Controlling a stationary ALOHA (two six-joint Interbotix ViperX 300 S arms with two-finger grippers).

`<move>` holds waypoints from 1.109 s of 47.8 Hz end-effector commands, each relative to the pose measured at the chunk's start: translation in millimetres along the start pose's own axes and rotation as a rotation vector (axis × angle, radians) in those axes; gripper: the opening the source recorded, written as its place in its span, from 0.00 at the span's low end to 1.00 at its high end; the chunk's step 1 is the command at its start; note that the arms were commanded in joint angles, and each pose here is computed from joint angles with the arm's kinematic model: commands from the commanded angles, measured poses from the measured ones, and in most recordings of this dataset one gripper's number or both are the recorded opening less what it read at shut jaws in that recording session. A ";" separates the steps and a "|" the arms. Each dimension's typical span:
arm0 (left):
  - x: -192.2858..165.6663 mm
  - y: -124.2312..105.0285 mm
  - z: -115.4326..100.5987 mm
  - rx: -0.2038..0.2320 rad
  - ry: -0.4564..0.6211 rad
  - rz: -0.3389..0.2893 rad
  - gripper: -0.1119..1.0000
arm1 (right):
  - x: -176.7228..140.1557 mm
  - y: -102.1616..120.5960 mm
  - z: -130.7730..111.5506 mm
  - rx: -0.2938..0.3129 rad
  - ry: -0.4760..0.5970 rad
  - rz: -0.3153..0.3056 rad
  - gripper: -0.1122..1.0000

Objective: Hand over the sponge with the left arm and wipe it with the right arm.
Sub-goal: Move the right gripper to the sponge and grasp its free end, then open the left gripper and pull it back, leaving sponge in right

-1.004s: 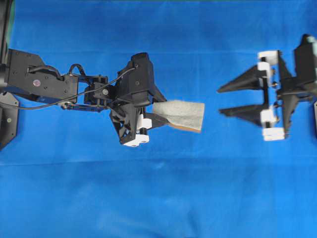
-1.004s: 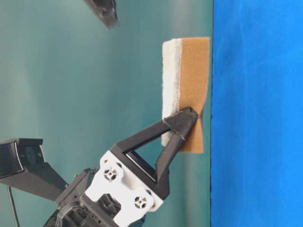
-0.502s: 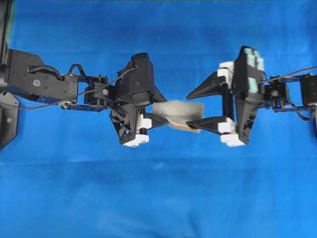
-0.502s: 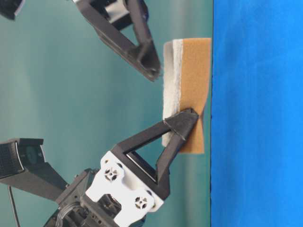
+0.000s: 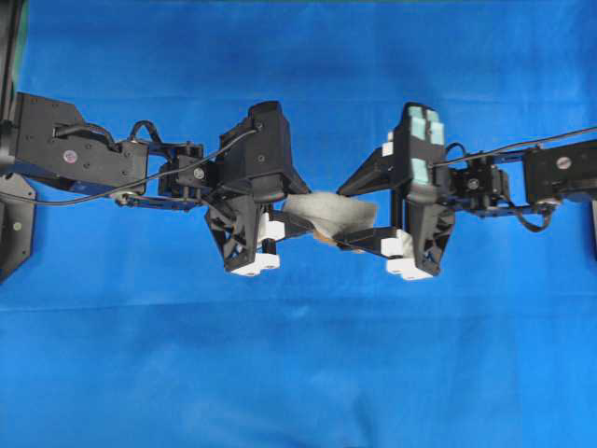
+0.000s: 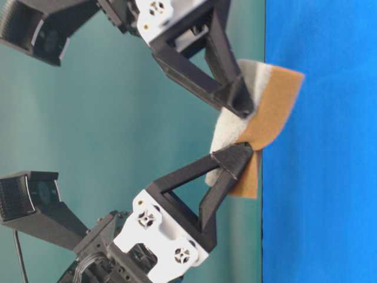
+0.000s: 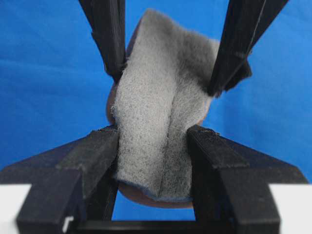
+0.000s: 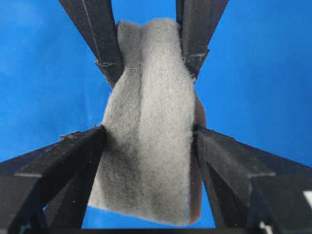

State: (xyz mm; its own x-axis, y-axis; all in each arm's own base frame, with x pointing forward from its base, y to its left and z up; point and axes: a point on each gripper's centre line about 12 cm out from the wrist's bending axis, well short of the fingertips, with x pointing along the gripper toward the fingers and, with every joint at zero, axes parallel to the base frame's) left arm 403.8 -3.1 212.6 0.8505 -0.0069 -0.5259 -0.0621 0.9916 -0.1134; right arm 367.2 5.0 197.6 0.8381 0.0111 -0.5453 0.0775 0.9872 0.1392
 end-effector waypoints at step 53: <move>-26.6 -5.6 20.2 0.017 -0.109 -0.019 0.66 | -13.9 8.8 14.9 -0.046 0.028 0.010 0.31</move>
State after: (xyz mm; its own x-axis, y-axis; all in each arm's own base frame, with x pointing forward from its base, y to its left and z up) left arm 397.5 -2.4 224.0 0.8738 -0.0049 -0.4862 -0.0531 0.9930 -0.1054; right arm 364.8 8.5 207.2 0.8057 0.0191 -0.5920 0.0582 0.9921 0.1112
